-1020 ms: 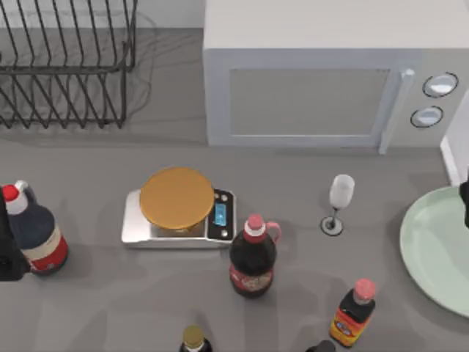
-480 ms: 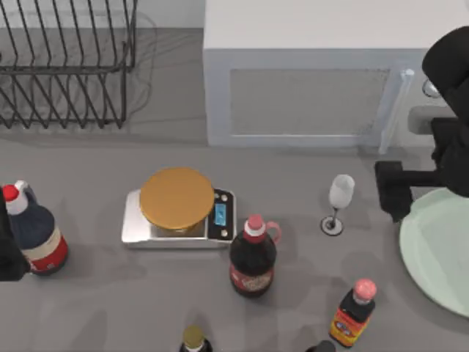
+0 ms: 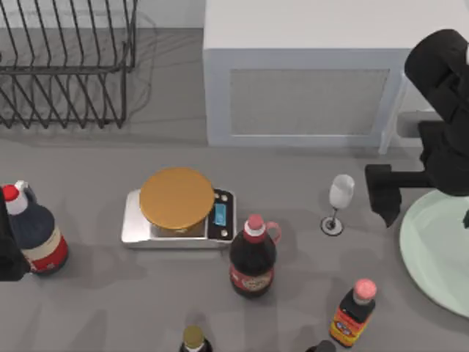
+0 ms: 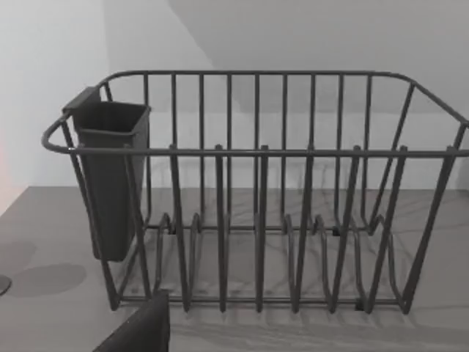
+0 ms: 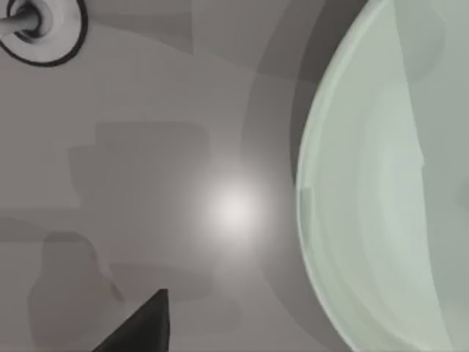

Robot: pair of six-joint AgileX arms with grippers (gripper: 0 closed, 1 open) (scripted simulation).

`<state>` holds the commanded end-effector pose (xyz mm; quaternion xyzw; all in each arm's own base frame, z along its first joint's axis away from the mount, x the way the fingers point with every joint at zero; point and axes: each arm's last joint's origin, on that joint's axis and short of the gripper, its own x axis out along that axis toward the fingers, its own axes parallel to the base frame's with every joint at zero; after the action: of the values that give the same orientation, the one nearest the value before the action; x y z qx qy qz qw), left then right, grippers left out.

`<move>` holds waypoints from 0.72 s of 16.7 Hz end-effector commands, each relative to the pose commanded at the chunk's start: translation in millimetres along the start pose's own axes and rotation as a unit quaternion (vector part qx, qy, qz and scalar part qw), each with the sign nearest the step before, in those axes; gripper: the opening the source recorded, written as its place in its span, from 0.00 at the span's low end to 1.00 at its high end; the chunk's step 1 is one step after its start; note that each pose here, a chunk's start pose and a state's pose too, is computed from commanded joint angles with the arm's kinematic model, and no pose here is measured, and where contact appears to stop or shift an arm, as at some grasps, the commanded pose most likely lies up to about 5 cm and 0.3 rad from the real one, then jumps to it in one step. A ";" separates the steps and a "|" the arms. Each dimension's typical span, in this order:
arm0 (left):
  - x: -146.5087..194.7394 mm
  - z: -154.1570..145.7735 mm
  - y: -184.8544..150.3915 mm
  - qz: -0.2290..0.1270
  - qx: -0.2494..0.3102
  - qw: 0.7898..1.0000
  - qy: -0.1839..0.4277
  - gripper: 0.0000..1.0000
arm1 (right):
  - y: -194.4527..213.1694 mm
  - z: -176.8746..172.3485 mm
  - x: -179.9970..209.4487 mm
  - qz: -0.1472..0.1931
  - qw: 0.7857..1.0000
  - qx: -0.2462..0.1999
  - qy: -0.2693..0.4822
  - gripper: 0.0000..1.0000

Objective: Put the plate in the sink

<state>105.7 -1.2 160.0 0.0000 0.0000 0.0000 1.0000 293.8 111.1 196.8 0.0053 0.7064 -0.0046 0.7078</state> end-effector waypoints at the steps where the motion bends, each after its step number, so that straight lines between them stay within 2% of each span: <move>1: 0.0 0.0 0.0 0.000 0.000 1.000 0.000 1.00 | -0.1 0.0 1.2 0.001 1.000 0.002 0.002 1.00; 3: 0.0 0.0 0.0 0.000 0.000 1.000 0.000 1.00 | -0.9 -0.8 17.0 0.010 1.000 0.019 0.020 1.00; 7: 0.0 0.0 0.0 0.000 0.000 1.000 0.000 1.00 | -6.8 -7.2 72.0 0.017 0.997 0.052 0.053 1.00; 9: 0.0 0.0 0.0 0.000 0.000 1.000 0.000 1.00 | -6.7 -7.3 91.8 0.010 0.998 0.040 0.042 1.00; 12: 0.0 0.0 0.0 0.000 0.000 1.000 0.000 1.00 | -0.2 -1.4 101.1 0.002 1.000 0.005 0.007 1.00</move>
<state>105.7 -1.2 160.0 0.0000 0.0000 0.0000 1.0000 292.5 111.1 95.6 0.0104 0.7110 -0.0071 0.7030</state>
